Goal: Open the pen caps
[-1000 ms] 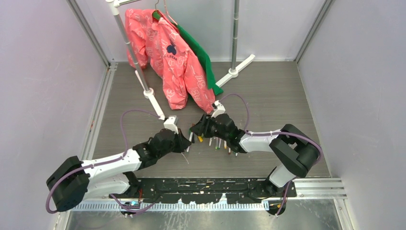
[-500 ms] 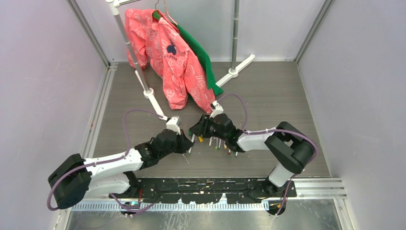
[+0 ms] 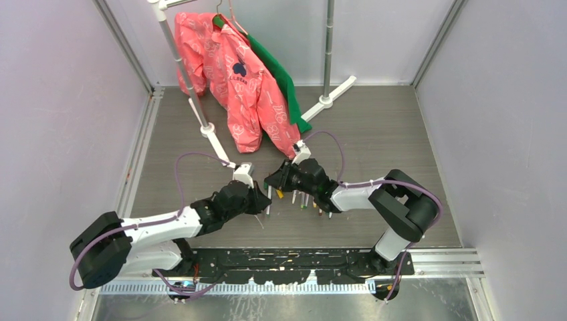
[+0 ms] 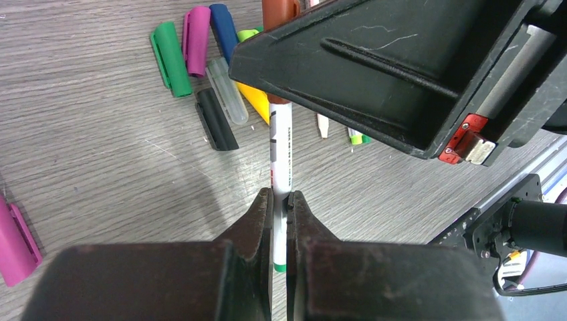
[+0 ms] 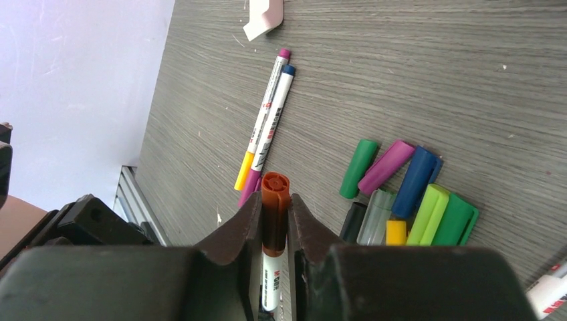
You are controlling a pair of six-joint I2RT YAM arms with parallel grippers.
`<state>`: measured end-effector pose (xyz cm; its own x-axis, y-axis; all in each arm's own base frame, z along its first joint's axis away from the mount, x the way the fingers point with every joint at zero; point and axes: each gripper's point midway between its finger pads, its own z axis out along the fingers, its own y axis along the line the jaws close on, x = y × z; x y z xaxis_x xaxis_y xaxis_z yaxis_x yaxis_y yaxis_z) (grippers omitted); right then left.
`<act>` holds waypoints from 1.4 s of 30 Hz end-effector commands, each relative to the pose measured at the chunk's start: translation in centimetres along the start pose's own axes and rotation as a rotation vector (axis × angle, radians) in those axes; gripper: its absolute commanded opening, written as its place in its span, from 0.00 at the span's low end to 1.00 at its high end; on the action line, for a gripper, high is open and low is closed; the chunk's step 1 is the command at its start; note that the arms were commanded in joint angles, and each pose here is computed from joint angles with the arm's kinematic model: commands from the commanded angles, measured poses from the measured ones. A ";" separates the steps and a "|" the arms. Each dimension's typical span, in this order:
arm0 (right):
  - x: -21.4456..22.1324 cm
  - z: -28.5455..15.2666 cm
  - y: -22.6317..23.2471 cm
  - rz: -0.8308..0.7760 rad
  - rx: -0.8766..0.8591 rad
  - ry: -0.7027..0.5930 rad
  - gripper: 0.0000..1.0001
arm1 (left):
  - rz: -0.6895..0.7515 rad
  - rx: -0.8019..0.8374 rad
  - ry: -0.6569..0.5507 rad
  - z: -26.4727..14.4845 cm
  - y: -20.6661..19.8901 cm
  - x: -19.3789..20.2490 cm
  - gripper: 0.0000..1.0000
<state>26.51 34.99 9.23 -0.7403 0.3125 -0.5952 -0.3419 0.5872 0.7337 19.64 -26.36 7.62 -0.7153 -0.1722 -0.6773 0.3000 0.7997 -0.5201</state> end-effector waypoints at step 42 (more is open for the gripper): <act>-6.7 -3.1 2.8 0.058 -0.362 -0.179 0.01 | 0.027 0.240 0.044 0.6 -5.1 0.1 0.00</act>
<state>26.78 33.09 10.72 -0.7473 0.3621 -0.5572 -0.3876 0.4436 0.8080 20.01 -28.96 8.08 -0.7266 -0.1692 -0.6659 0.3474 0.7457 -0.5686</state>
